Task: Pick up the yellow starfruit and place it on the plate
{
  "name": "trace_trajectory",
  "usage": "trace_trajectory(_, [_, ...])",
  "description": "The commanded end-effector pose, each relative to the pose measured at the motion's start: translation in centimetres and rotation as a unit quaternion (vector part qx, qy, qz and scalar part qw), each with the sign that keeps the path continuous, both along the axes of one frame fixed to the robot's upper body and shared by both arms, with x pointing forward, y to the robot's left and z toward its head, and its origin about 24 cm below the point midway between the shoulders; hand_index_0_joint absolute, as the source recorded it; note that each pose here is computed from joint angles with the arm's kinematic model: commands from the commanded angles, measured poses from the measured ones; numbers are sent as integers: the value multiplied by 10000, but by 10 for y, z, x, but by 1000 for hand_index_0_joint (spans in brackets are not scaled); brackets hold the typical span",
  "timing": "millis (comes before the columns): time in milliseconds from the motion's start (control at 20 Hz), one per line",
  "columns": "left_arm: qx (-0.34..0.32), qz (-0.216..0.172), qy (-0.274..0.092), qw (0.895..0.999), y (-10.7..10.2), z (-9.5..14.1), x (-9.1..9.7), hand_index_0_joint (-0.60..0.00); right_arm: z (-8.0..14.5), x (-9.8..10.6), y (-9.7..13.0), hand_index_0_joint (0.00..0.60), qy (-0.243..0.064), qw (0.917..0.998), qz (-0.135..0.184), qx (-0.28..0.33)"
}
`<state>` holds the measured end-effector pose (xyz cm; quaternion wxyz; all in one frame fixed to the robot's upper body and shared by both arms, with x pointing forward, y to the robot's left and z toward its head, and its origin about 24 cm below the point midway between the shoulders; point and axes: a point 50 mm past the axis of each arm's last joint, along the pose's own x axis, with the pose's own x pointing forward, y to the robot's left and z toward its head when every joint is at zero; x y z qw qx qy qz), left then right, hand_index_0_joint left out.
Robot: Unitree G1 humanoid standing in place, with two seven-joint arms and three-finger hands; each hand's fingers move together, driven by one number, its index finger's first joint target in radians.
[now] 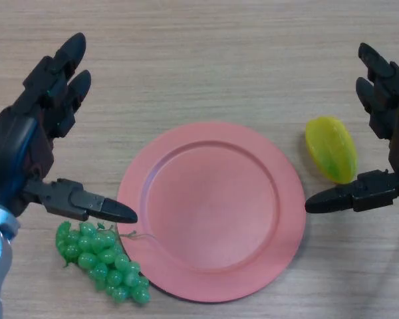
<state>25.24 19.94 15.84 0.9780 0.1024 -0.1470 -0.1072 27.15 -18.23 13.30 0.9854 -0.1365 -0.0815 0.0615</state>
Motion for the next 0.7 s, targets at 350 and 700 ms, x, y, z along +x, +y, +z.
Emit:
trace_trajectory(350, [74, 191, -1081, 9939, 13, 35, -11, 0, 39, 1, 0, 0, -1358, 9899, 36, -395])
trace_trajectory(700, [-8, 190, -920, 9956, 15, 32, -11, 0, 36, 11, 0, 0, -1318, 9902, -17, -453])
